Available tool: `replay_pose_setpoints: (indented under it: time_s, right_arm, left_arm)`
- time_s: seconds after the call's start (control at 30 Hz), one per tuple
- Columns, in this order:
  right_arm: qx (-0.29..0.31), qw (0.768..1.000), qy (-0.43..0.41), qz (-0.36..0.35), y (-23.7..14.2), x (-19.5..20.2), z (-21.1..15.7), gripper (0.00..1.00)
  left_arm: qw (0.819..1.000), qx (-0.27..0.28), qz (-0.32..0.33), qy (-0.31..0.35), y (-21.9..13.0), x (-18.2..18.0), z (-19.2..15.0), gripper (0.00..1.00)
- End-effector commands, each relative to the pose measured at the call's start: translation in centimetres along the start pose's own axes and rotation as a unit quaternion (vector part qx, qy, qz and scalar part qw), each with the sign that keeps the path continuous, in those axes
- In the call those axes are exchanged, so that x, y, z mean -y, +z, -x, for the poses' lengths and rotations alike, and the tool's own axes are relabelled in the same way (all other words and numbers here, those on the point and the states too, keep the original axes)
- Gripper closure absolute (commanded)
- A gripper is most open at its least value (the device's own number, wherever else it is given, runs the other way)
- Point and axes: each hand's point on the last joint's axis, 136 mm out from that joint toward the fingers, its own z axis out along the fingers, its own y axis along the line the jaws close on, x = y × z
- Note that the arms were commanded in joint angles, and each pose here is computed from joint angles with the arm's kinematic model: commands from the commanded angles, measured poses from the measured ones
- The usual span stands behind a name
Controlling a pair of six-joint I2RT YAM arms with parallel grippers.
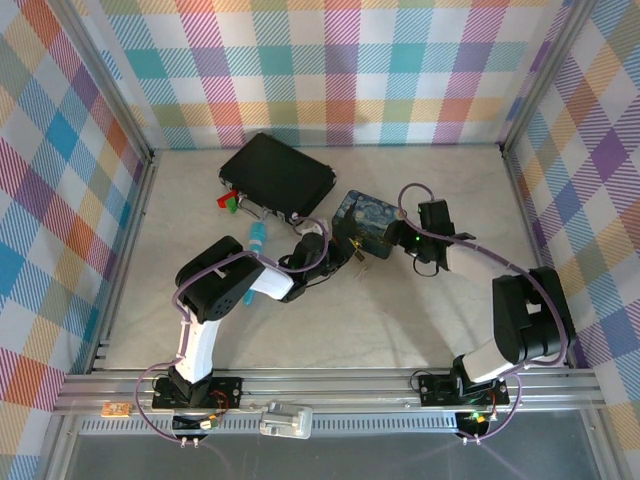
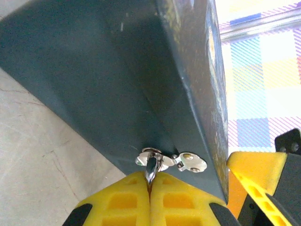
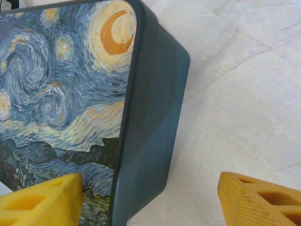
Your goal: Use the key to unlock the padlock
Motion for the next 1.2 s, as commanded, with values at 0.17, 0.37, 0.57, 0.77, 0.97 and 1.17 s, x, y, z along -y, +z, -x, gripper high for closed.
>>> replay_pose_setpoints:
  time_s: [0.17,0.37,0.57,0.77,0.97,1.17]
  right_arm:
    - [0.038,0.996,0.058,-0.051,-2.0,3.9,-0.3,0.29]
    - [0.057,0.996,0.059,-0.025,-2.6,2.8,1.0,0.3]
    - [0.057,0.997,0.047,-0.011,-2.9,1.8,1.6,0.26]
    - [0.059,0.998,0.036,-0.01,-3.3,1.5,1.8,0.25]
    - [0.066,0.998,0.01,-0.009,-4.4,1.2,2.3,0.21]
    - [0.037,0.998,-0.048,0.006,-5.0,0.2,1.5,0.18]
  left_arm:
    - [0.994,0.087,-0.051,-0.042,-0.3,1.9,2.4,1.0]
    - [0.991,0.1,-0.079,-0.051,-0.1,3.8,2.6,1.0]
    - [0.98,0.153,-0.086,-0.096,-0.9,2.6,3.3,1.0]
    - [0.976,0.162,-0.098,-0.106,-0.8,2.9,3.4,1.0]
    - [0.983,0.139,-0.081,-0.086,-2.1,2.5,2.9,1.0]
    - [0.992,0.087,-0.055,-0.074,-3.9,1.4,1.8,1.0]
